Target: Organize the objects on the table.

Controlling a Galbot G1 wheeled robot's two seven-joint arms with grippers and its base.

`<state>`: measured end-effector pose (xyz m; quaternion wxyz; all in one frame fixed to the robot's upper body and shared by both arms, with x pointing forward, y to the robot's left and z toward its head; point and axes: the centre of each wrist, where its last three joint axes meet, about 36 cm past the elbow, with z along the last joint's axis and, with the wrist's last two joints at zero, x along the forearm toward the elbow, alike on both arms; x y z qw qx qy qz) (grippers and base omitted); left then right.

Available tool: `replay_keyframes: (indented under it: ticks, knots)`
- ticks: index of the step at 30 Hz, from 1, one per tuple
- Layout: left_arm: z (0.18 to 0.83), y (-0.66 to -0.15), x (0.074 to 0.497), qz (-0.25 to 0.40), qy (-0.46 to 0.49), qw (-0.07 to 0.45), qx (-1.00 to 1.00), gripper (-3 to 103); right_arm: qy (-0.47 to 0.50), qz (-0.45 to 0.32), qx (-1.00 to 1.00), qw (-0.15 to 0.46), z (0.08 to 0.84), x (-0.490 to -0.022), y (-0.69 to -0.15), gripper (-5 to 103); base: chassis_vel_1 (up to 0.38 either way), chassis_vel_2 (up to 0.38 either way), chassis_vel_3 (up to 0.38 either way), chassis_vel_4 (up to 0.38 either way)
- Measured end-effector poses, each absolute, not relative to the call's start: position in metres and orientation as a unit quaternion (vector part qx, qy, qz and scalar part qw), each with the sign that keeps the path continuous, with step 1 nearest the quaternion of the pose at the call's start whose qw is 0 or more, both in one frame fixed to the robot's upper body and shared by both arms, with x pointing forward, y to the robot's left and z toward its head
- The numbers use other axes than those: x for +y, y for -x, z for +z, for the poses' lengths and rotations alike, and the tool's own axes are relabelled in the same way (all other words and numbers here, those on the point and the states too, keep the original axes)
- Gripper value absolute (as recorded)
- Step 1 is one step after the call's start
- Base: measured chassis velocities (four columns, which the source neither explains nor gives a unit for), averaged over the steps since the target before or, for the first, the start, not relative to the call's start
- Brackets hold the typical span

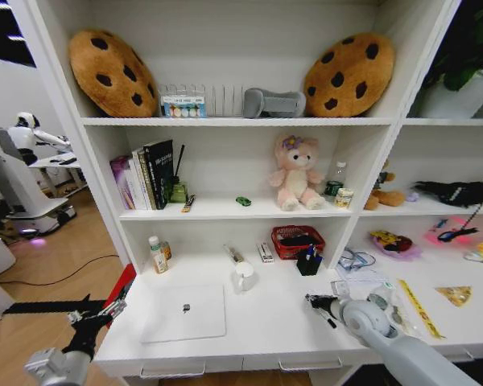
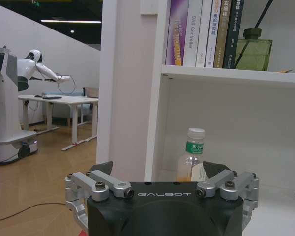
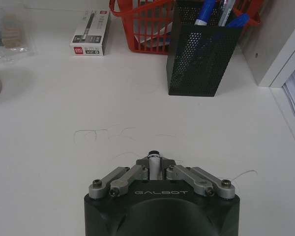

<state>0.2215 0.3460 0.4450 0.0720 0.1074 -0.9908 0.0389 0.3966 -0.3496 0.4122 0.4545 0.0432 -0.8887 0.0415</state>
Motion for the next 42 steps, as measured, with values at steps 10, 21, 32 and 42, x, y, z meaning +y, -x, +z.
replay_keyframes:
  ticks: [10, 21, 32, 42]
  knots:
    - [0.446, -0.219, 0.345, 0.040, -0.108, 0.070, -0.991, 100, -0.039, 0.047, -0.912, 0.407, 0.439, -0.347, -0.414, 10, 0.000, 0.000, 0.000, 0.000]
    - [0.447, -0.220, 0.342, 0.041, -0.107, 0.069, -0.991, 100, -0.008, 0.131, -0.973, 0.189, 0.465, -0.349, -0.443, 10, 0.000, 0.000, 0.000, 0.000]
    - [0.445, -0.221, 0.342, 0.039, -0.105, 0.073, -0.991, 100, 0.041, 0.125, -0.989, 0.068, 0.451, -0.356, -0.480, 10, 0.000, 0.000, 0.000, 0.000]
    - [0.444, -0.224, 0.342, 0.037, -0.105, 0.075, -0.991, 100, 0.050, 0.151, -0.986, 0.053, 0.422, -0.357, -0.516, 10, 0.000, 0.000, 0.000, 0.000]
